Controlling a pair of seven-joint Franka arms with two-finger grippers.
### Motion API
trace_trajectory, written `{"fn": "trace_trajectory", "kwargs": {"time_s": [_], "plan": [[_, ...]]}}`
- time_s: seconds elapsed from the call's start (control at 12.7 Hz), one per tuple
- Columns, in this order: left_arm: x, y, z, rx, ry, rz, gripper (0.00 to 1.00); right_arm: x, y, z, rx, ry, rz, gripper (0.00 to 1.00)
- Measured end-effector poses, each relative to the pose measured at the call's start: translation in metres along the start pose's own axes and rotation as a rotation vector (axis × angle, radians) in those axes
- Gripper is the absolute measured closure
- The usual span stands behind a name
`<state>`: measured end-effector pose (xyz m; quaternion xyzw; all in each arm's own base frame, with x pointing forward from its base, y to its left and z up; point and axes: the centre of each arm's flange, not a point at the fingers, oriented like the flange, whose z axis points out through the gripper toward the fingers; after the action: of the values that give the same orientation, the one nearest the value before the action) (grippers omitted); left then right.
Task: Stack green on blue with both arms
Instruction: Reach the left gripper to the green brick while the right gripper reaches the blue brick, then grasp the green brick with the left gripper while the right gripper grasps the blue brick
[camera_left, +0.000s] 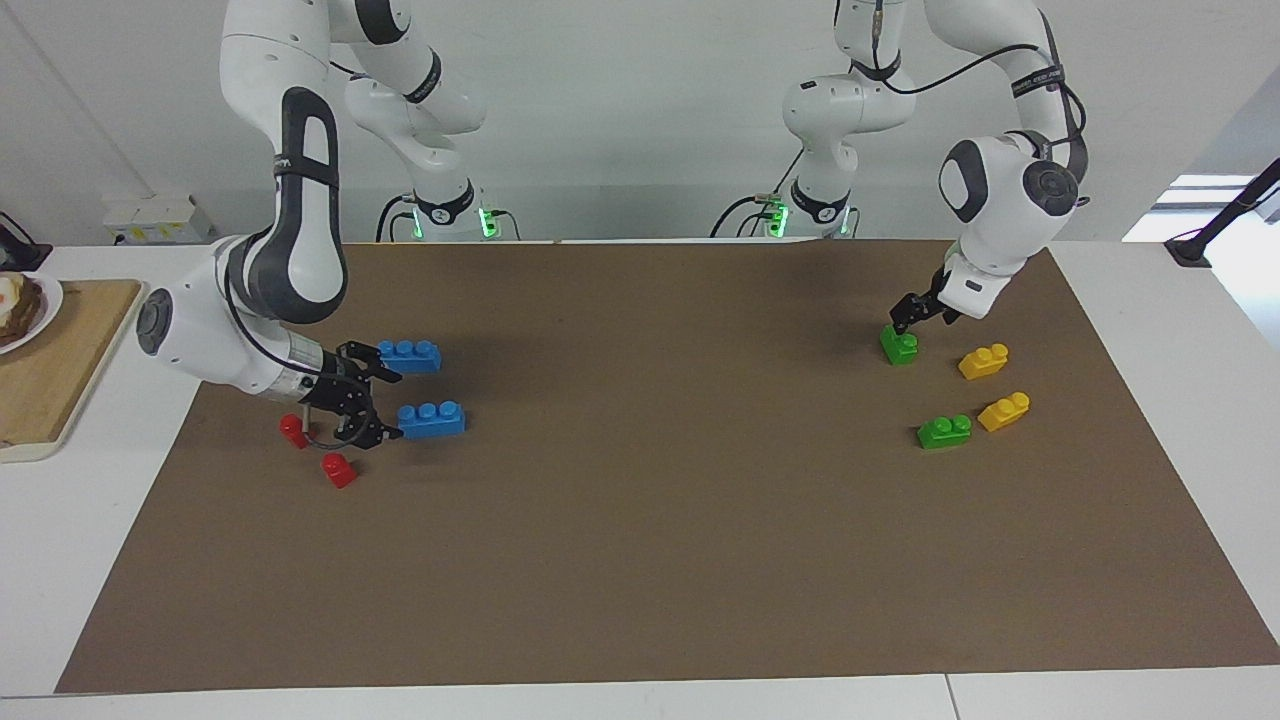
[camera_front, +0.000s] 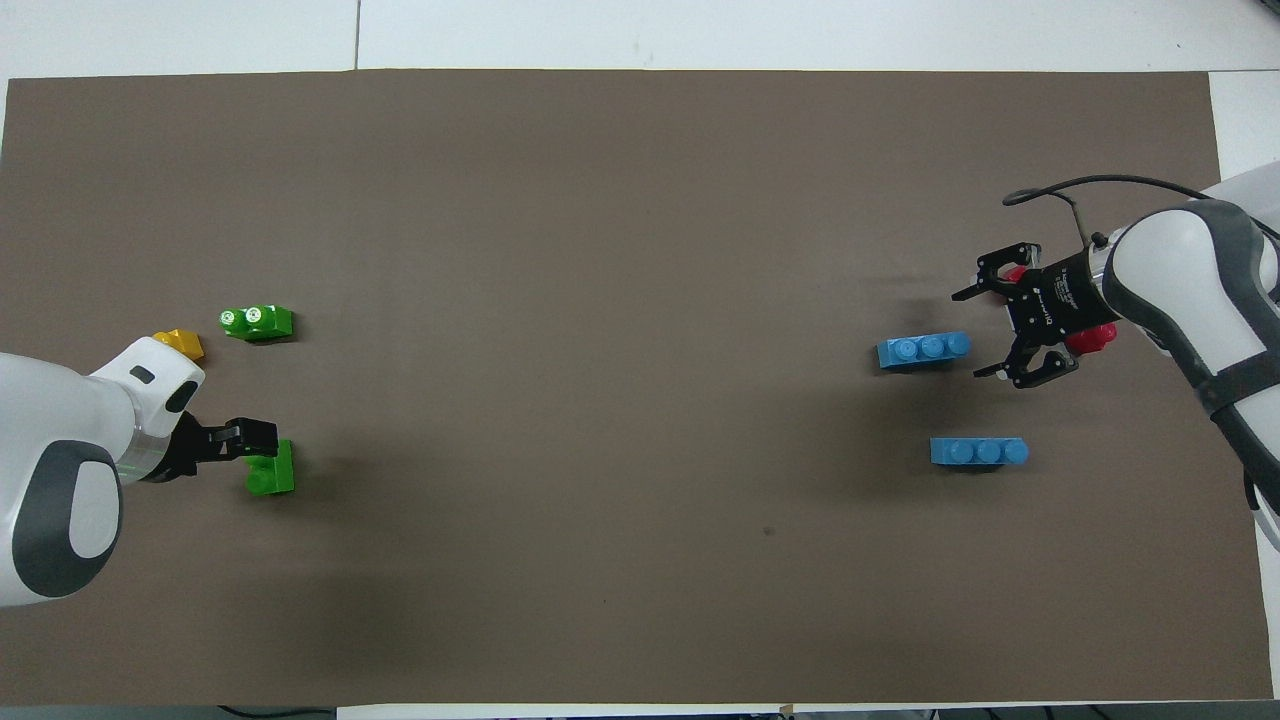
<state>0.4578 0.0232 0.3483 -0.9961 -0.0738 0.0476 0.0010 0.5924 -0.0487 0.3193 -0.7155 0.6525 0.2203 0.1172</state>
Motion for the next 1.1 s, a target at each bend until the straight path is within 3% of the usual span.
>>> {"fn": "trace_trajectory", "kwargs": {"time_s": [0.47, 1.1], "plan": [[0.002, 0.018, 0.029, 0.004, -0.009, 0.033, 0.00, 0.009, 0.003, 0.015, 0.036, 0.005, 0.028, 0.00], [0.002, 0.019, 0.035, 0.004, -0.012, 0.037, 0.00, 0.010, 0.005, 0.031, 0.069, 0.015, 0.043, 0.00]]}}
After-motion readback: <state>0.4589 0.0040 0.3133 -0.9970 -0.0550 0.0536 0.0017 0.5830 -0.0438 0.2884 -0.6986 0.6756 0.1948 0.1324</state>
